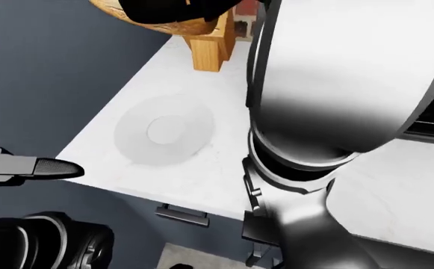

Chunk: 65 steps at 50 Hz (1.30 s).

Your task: Pick the bread from the tray and place it on the plate on the counter.

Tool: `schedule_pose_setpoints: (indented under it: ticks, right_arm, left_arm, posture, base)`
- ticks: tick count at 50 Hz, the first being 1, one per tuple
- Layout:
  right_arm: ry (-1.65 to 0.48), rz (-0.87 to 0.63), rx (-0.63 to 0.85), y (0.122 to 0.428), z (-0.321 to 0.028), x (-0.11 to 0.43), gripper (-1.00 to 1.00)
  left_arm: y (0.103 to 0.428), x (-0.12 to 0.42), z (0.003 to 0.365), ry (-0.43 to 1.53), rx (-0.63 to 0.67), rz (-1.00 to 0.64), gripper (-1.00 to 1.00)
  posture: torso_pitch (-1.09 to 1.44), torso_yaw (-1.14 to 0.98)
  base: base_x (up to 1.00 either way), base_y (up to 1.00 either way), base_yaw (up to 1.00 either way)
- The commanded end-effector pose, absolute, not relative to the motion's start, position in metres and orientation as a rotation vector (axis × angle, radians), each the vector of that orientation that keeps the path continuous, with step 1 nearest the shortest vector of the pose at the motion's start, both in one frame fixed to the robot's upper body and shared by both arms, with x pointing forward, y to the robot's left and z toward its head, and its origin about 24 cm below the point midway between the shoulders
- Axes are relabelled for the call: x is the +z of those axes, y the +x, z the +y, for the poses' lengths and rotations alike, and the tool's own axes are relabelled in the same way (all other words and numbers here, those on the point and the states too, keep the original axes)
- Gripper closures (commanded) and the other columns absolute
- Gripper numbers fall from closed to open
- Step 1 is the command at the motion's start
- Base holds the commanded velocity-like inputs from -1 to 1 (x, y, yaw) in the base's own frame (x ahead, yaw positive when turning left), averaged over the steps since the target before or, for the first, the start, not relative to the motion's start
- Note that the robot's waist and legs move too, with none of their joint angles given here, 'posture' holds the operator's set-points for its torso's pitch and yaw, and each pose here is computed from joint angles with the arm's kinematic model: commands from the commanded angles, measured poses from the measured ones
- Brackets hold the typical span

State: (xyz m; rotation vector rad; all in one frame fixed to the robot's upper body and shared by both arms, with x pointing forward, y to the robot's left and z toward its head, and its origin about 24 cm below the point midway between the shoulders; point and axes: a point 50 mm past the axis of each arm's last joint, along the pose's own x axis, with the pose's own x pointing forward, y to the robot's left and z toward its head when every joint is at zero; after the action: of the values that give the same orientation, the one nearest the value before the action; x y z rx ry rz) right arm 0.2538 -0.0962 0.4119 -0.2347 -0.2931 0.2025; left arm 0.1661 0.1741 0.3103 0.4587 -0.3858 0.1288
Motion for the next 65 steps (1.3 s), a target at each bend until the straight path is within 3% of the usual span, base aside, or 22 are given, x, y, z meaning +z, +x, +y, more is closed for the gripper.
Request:
schedule_pose_setpoints:
  ticks: [1, 15, 28, 42, 56, 65]
  right_arm:
    - [-0.244, -0.361, 0.199, 0.246, -0.095, 0.423, 1.00]
    - [-0.260, -0.341, 0.181, 0.264, -0.087, 0.424, 1.00]
    - [-0.253, -0.303, 0.155, 0.319, -0.077, 0.417, 1.00]
    - [-0.249, -0.259, 0.166, 0.346, -0.074, 0.408, 1.00]
    - [-0.237, -0.175, 0.095, 0.395, -0.088, 0.385, 1.00]
    - [-0.237, -0.141, 0.108, 0.399, -0.084, 0.375, 1.00]
  left_arm:
    - [0.164, 0.315, 0.173, 0.478, 0.140, -0.408, -1.00]
    - [0.164, 0.317, 0.173, 0.492, 0.137, -0.422, -1.00]
    - [0.162, 0.318, 0.172, 0.493, 0.137, -0.421, -1.00]
    - [0.161, 0.319, 0.171, 0.497, 0.138, -0.426, -1.00]
    - [0.160, 0.320, 0.171, 0.501, 0.135, -0.427, -1.00]
    - [0.162, 0.319, 0.169, 0.502, 0.133, -0.427, -1.00]
  posture:
    - [0.00, 0.40]
    - [0.00, 0.43]
    - [0.00, 0.43]
    - [0.00, 0.43]
    - [0.00, 0.43]
    - [0.00, 0.43]
  base:
    - [0.00, 0.00, 0.00]
    - [0.00, 0.00, 0.00]
    - [0.00, 0.00, 0.00]
    - [0.00, 0.00, 0.00]
    - [0.00, 0.00, 0.00]
    - [0.00, 0.00, 0.00]
